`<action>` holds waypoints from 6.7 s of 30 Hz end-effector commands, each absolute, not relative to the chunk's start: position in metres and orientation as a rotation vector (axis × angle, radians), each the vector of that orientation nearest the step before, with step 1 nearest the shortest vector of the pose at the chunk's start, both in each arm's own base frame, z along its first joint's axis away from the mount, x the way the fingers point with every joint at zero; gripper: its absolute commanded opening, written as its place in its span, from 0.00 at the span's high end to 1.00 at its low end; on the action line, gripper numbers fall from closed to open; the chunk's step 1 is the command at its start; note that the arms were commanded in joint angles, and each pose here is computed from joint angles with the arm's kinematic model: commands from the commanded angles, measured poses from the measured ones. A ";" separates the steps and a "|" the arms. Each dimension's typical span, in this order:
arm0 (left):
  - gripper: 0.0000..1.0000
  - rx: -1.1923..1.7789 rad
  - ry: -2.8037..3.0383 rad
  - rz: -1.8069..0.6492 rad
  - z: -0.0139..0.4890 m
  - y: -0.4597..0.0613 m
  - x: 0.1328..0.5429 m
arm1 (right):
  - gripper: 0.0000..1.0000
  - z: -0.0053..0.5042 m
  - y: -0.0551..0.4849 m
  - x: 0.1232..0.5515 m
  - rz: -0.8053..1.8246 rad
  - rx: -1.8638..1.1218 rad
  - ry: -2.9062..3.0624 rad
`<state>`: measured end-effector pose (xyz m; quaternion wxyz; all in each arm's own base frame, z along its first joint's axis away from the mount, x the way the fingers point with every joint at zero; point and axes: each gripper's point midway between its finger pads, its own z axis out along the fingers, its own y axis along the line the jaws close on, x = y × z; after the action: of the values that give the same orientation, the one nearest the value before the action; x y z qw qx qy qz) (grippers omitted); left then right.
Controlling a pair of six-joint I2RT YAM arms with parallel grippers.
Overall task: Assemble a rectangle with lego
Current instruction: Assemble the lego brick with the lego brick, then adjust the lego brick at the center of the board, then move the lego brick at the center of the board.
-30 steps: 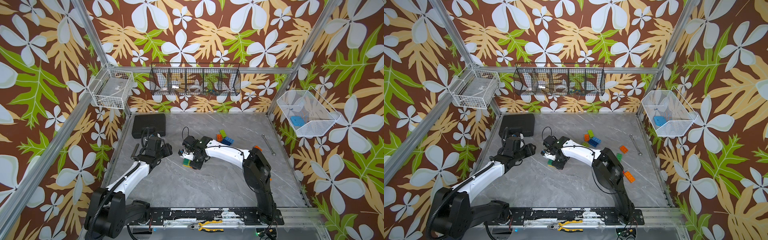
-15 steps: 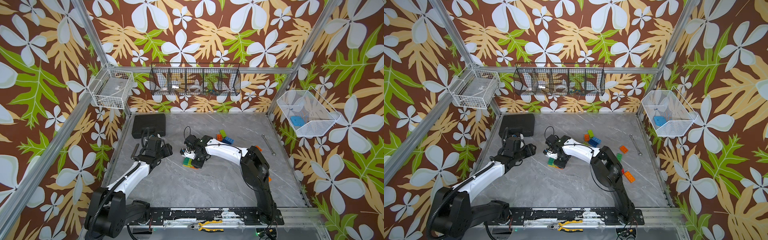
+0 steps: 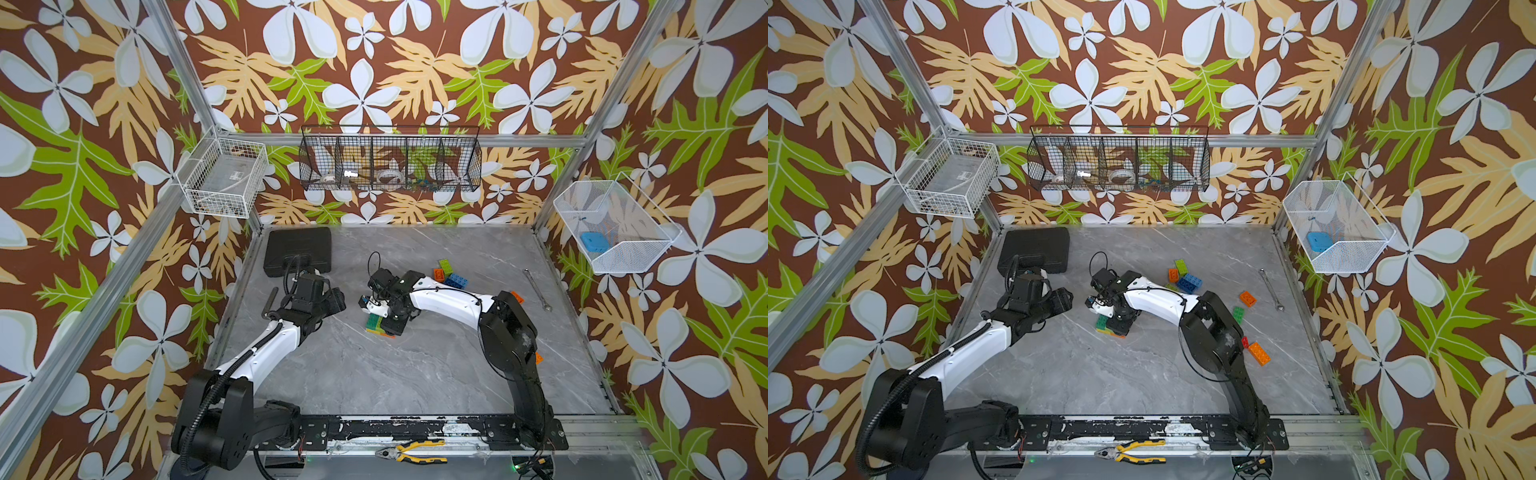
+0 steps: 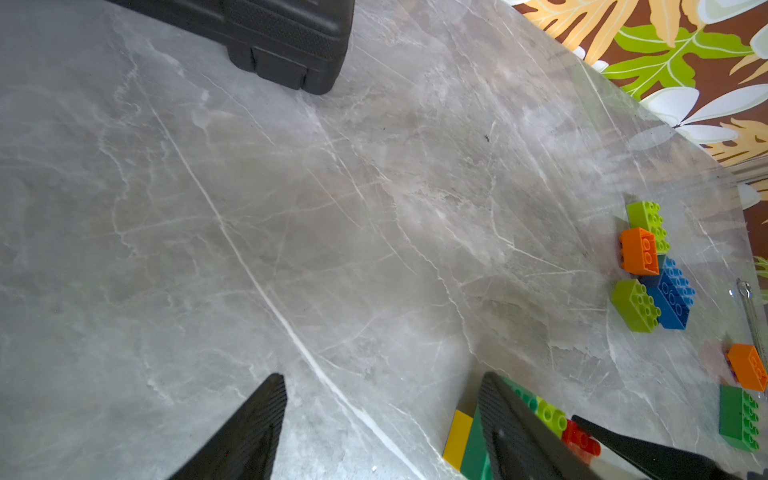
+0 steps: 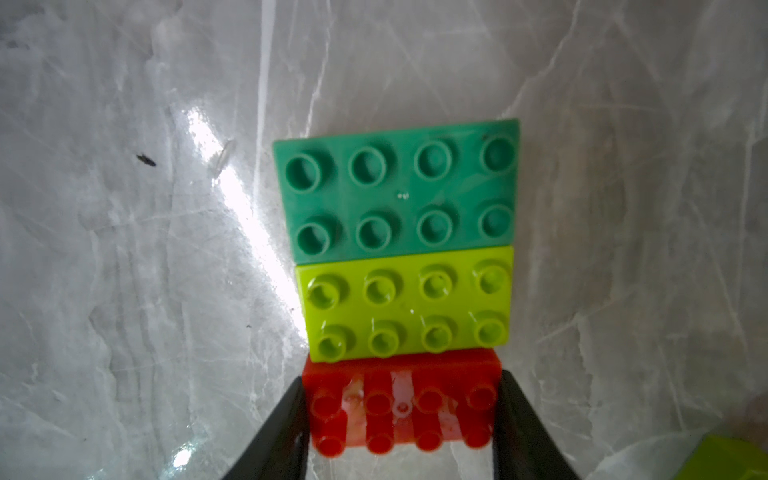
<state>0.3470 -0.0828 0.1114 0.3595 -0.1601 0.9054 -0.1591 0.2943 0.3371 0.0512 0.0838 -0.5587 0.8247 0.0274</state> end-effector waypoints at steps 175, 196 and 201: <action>0.31 -0.247 2.355 -0.260 0.131 -0.109 0.324 | 0.30 0.058 0.421 0.310 1.054 -0.043 2.722; 0.00 -0.297 1.956 -0.273 0.269 -0.069 0.330 | 0.30 0.131 0.276 0.375 0.417 -0.216 2.580; 0.01 -0.106 2.041 -0.537 0.253 -0.166 0.346 | 0.33 0.110 0.194 0.397 0.149 -0.181 2.593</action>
<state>0.3426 -0.1067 0.2481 0.5044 -0.1020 0.8451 -0.1447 0.3973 0.2303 0.1224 0.2663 -0.0282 0.9525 0.1449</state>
